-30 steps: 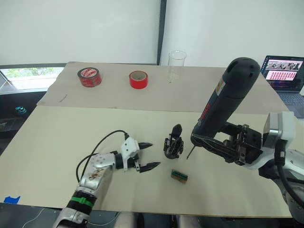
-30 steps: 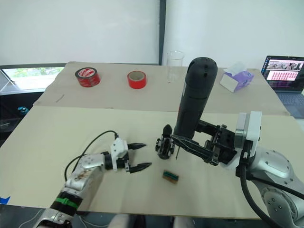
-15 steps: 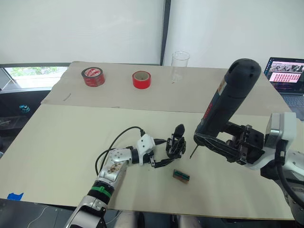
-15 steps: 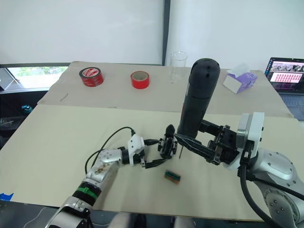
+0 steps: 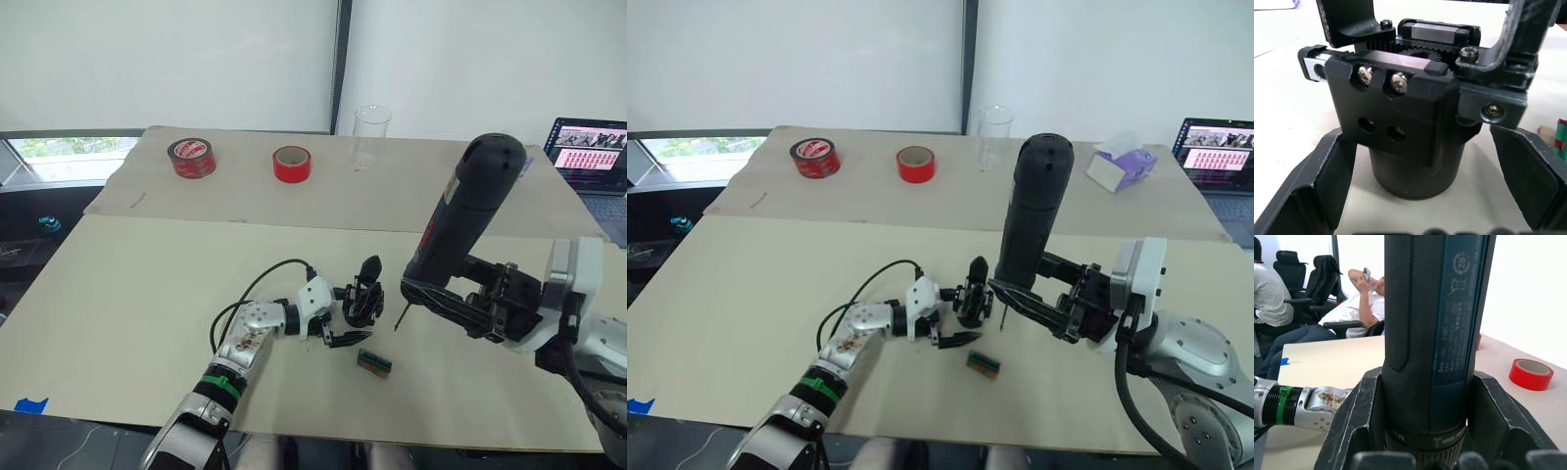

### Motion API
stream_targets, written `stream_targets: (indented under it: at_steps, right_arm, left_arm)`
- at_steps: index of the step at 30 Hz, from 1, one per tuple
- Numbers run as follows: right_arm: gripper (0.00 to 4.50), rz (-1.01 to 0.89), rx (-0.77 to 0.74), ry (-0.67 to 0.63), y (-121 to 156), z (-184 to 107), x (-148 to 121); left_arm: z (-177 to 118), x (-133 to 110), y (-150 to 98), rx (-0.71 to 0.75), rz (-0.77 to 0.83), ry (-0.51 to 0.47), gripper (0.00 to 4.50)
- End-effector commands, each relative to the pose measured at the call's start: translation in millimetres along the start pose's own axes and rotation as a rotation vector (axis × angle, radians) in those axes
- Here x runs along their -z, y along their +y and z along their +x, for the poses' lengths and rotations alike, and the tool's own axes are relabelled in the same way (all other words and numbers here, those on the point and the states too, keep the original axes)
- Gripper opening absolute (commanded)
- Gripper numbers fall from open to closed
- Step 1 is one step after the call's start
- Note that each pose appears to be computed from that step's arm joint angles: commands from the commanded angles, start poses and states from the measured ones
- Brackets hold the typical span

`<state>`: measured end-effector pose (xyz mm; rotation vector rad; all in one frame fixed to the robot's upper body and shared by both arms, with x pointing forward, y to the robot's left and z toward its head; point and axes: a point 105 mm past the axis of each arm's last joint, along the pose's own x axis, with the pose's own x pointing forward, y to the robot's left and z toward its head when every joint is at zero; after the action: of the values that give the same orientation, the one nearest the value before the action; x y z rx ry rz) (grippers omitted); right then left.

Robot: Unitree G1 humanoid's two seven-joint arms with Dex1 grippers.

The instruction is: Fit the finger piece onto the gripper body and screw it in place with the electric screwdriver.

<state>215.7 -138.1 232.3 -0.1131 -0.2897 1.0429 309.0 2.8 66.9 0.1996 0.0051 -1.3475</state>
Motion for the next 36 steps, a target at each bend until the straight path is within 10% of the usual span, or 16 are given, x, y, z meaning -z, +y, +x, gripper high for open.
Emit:
stream_targets:
  at_steps: [1,7,33,36]
  right_arm:
    - [1.91,-0.075,-0.009,-0.056,4,0,-16]
    - [1.91,-0.083,-0.006,-0.047,3,-3,-15]
    - [1.91,-0.131,-0.056,-0.034,-5,-2,-27]
    - [1.91,-0.126,-0.052,-0.039,-5,-1,-26]
  left_arm:
    - [1,5,0,0.008,0.000,0.035,4.47]
    - [-8,16,5,0.003,-0.004,0.071,2.27]
    - [-17,15,31,0.180,0.069,0.092,2.29]
    - [-21,14,37,0.138,0.054,0.080,3.73]
